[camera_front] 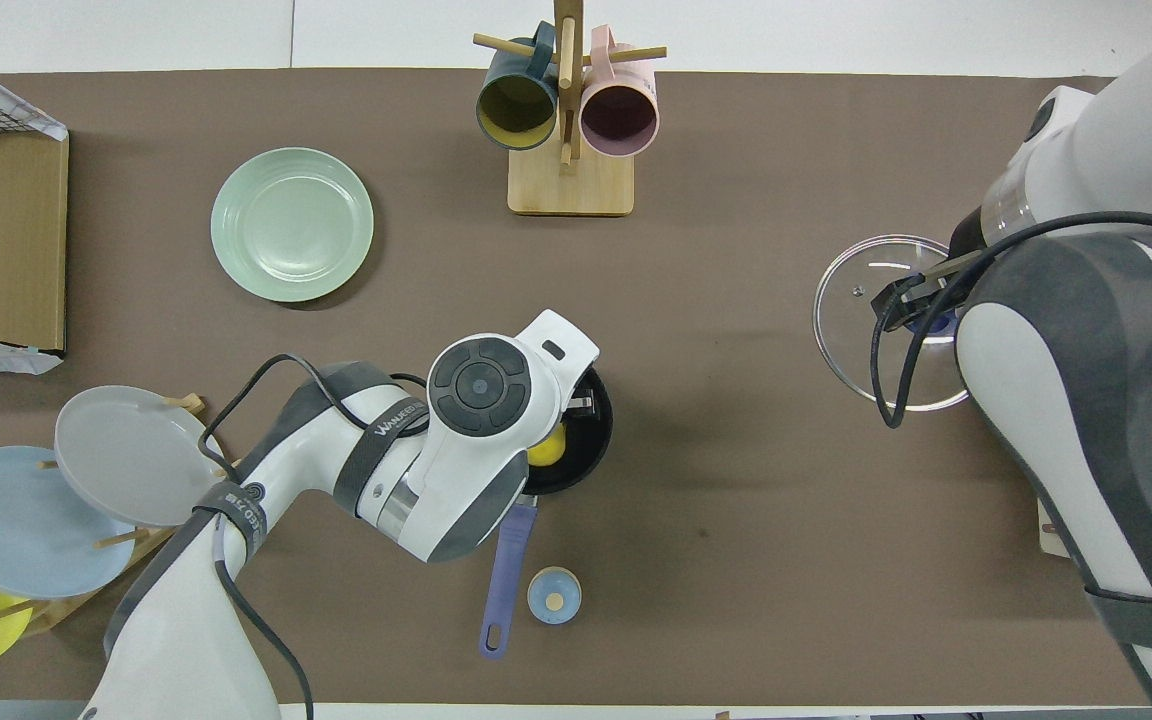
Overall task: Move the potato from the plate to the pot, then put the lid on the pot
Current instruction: 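Carry the potato with the left gripper into the black pot and release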
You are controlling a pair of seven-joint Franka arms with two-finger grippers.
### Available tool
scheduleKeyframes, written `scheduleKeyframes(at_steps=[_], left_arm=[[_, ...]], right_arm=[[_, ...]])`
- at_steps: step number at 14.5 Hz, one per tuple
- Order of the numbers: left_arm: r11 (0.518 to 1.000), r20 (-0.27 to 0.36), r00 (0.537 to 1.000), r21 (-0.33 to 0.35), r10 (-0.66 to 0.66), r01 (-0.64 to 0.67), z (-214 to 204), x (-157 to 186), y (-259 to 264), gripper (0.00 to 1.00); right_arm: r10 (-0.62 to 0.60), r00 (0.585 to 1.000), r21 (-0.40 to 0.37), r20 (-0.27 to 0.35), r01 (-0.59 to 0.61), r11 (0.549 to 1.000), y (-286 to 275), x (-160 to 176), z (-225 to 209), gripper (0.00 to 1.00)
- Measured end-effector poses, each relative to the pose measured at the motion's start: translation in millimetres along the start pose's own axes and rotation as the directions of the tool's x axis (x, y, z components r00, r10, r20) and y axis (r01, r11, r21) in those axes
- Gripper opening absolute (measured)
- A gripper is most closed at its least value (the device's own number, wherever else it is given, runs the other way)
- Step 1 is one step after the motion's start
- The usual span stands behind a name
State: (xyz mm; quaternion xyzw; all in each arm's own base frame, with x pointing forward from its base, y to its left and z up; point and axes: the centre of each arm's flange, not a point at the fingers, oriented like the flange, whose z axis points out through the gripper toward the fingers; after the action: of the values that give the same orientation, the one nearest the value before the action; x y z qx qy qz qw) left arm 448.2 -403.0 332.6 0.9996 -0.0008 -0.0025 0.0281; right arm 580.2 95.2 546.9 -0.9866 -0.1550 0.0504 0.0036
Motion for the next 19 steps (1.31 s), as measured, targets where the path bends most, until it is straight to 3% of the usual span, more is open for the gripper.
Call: scheduleKeyframes(at_steps=[12,14,16,19], left_arm=[[1.000,0.004,1.000,0.013,0.027,-0.027,18,-13,1,0.64],[0.999,0.003,0.999,0.015,0.033,-0.033,13,-11,0,0.82],[0.999,0.023,0.999,0.035,0.033,-0.034,-22,3,-9,1.00],[0.999,0.045,0.999,0.035,0.005,-0.007,-120,39,-46,1.00]], right_arm=[[-0.007,1.000,-0.001,0.001,0.007,1.000,-11,1,0,0.66],[-0.007,1.000,-0.001,0.001,0.007,1.000,-11,1,0,0.66],[-0.008,1.000,-0.001,0.001,0.008,1.000,-11,2,0,0.66],[-0.010,1.000,-0.002,0.001,0.010,1.000,-18,2,0,0.66]])
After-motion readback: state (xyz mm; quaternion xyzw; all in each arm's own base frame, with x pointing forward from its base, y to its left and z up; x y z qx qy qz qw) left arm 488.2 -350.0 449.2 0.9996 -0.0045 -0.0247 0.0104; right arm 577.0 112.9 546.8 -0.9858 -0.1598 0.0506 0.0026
